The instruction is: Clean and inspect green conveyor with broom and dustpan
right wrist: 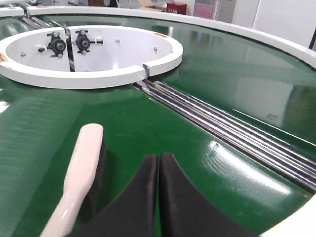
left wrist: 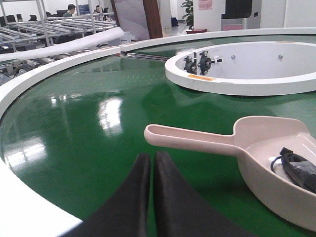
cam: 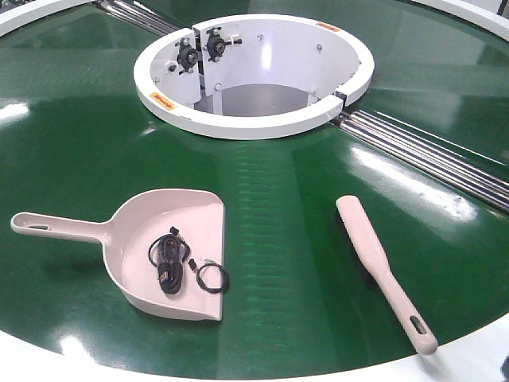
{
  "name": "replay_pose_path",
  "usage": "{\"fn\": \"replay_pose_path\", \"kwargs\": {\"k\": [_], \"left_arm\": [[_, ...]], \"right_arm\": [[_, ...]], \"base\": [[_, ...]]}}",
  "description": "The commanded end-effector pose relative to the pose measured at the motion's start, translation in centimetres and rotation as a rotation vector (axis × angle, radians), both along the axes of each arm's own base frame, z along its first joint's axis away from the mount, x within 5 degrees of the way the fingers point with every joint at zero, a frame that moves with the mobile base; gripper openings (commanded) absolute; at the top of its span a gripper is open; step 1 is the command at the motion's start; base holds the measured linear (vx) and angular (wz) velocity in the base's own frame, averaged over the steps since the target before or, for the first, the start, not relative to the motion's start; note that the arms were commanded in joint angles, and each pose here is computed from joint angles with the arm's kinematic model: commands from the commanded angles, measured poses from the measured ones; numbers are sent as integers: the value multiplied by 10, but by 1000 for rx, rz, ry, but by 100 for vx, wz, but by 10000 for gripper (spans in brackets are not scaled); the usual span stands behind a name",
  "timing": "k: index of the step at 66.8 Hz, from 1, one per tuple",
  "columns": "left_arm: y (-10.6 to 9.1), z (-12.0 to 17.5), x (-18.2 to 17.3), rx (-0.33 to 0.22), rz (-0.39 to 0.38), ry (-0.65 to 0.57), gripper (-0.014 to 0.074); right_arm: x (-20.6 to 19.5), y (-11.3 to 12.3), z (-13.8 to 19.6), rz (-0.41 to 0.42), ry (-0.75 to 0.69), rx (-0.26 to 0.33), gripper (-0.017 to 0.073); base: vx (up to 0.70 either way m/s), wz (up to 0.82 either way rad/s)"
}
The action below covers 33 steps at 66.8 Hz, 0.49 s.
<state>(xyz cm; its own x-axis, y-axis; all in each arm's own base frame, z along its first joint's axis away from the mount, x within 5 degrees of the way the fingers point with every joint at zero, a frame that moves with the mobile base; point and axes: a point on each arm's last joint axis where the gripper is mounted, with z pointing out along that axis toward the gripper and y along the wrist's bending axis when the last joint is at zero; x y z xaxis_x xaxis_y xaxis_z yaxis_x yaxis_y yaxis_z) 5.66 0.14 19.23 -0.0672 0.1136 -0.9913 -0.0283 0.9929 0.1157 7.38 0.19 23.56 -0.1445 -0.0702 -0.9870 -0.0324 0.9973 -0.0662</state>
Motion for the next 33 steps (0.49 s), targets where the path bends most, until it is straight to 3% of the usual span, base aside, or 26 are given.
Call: {"fn": "replay_pose_path", "kwargs": {"k": [1,12,33], "left_arm": [[1,2,0,-10,10,-66,-6],[1,2,0,-10,10,-66,-6],[1,2,0,-10,10,-66,-6]], "right_arm": [[-7,-1,-7,-15,-154,-6,-4],[-17,-1,-39,-16,-186,-2,-4],[-17,-1,-40,-13,-167,-1,-4]], "base": [[0,0],[0,0],[0,0]]}}
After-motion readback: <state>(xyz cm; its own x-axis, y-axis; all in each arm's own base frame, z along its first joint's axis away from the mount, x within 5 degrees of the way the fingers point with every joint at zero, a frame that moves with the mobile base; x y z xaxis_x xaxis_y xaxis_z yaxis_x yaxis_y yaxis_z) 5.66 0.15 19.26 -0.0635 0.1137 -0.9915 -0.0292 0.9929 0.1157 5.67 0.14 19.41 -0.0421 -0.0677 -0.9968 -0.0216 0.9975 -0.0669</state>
